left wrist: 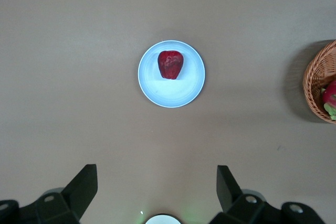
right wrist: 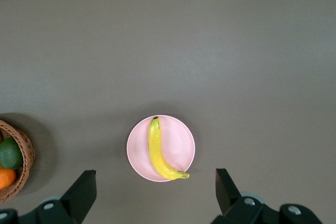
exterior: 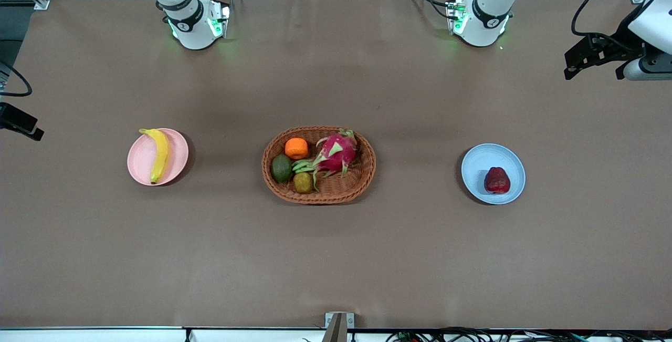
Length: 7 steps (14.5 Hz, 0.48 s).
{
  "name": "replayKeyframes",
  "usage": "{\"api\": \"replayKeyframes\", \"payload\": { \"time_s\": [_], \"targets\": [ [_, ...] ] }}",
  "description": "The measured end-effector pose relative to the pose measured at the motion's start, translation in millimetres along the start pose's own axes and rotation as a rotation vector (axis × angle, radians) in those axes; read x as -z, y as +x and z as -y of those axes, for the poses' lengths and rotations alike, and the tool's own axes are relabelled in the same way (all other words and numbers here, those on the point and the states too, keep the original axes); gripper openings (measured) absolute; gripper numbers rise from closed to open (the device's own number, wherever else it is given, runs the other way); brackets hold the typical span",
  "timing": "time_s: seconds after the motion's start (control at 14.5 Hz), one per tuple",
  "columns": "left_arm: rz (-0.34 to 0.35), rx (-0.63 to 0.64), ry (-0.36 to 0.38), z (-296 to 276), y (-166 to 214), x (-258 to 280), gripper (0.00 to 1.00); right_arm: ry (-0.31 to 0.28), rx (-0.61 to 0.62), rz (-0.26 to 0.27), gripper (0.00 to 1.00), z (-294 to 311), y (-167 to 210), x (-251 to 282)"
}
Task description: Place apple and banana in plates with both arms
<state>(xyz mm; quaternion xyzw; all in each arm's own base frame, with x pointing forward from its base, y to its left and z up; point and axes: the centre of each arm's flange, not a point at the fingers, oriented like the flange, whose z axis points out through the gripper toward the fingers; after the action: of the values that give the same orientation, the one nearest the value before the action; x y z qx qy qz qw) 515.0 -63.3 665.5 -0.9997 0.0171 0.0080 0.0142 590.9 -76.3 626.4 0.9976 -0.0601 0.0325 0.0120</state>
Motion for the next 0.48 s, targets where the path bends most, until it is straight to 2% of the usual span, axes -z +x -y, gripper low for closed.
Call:
{"api": "replayKeyframes", "payload": {
  "time_s": [0.48],
  "targets": [
    [0.009,-0.003,0.0,-1,3,-5,1.0,0.004,0.008,0.018,1.0,3,-37,-5]
  ]
}}
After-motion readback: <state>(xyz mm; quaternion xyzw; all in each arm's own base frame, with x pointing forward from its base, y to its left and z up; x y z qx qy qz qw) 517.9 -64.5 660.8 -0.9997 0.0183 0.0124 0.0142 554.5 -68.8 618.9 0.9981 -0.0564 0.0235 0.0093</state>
